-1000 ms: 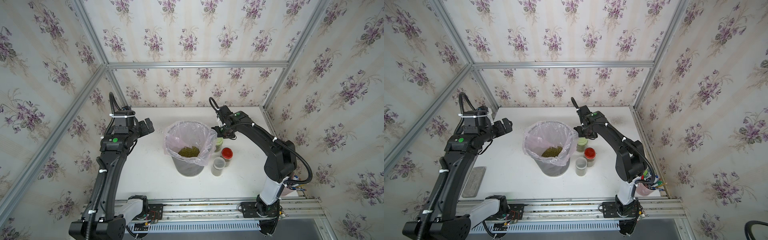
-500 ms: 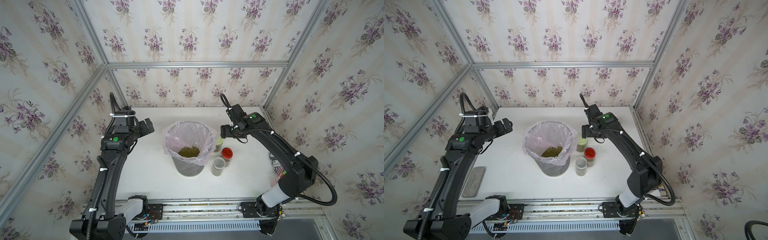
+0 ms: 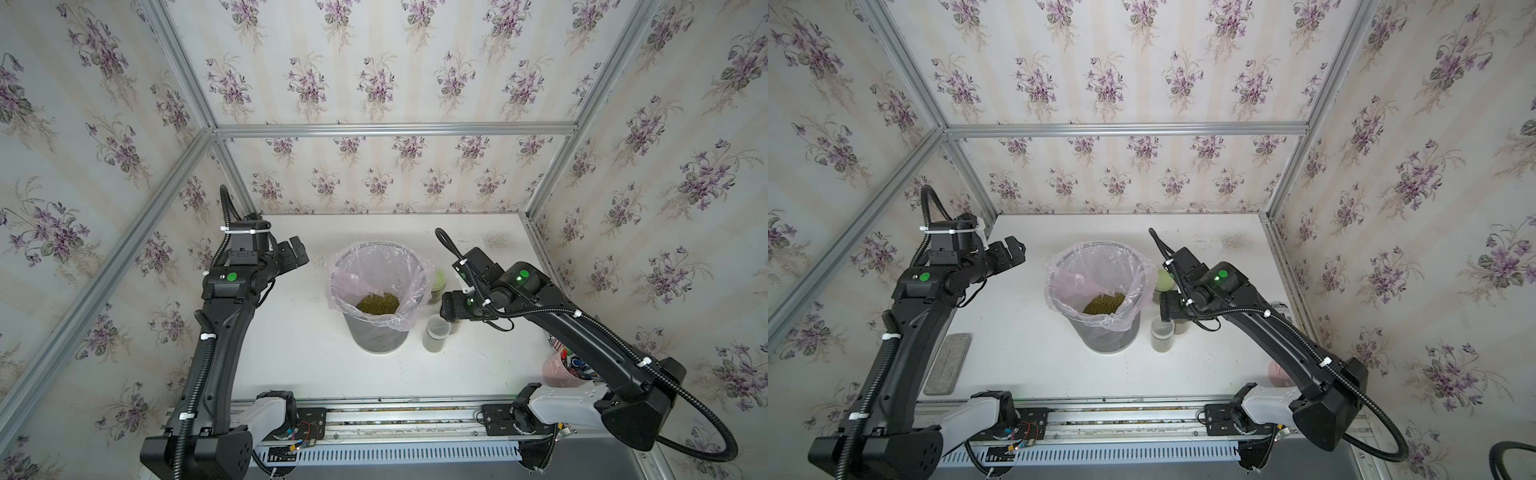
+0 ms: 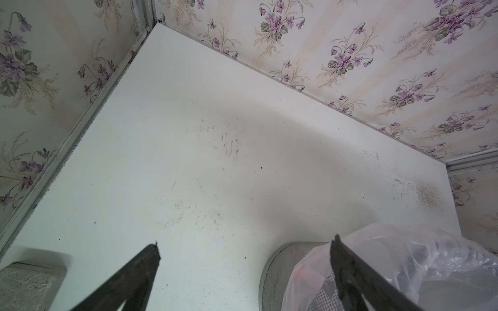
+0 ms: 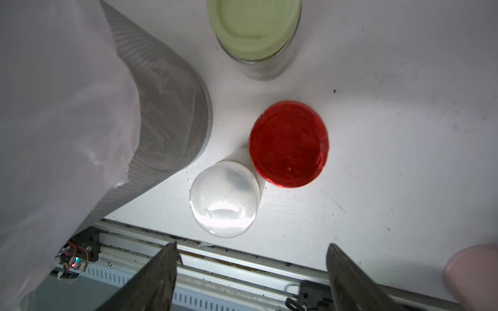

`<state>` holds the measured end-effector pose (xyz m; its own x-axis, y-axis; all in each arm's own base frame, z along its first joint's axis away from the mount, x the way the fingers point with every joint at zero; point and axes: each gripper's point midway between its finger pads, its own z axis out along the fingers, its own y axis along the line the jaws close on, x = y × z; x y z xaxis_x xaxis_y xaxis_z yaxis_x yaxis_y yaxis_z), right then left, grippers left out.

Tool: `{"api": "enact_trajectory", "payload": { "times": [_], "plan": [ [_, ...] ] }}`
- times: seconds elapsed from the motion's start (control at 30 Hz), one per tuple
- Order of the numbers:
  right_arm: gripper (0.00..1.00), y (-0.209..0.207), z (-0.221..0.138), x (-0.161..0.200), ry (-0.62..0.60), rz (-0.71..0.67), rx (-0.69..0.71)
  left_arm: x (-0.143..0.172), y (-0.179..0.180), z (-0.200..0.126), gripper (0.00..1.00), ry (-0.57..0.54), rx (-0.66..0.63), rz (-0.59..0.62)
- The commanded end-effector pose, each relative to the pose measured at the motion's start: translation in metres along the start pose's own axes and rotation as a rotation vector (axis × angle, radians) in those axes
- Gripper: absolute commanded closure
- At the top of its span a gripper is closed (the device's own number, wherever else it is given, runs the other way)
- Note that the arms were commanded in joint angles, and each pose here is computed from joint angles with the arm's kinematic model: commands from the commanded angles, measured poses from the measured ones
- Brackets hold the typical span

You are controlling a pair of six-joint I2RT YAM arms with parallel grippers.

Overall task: Empty moldy mung beans from jars
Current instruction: Pick up the jar from the center of the board.

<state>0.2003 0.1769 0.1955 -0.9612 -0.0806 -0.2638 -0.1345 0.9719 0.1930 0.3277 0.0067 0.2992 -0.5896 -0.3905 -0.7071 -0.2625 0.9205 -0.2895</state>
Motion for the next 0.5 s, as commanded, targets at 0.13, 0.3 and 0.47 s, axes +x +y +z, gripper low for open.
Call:
{"api": "enact_trajectory", "payload": {
  "times": [0.13, 0.3, 0.47],
  "plan": [
    [0.2, 0.009, 0.012, 0.019, 0.035, 0.066, -0.033, 0.003, 0.005, 0.001, 0.01, 0.01, -0.021, -0.006],
    [0.21, 0.019, 0.025, 0.021, 0.042, 0.069, -0.043, 0.004, 0.005, 0.002, 0.01, 0.014, -0.024, -0.008],
    [0.22, 0.02, 0.035, 0.014, 0.017, 0.083, -0.027, 0.004, 0.004, 0.003, 0.01, 0.017, -0.02, -0.01]
  ]
}}
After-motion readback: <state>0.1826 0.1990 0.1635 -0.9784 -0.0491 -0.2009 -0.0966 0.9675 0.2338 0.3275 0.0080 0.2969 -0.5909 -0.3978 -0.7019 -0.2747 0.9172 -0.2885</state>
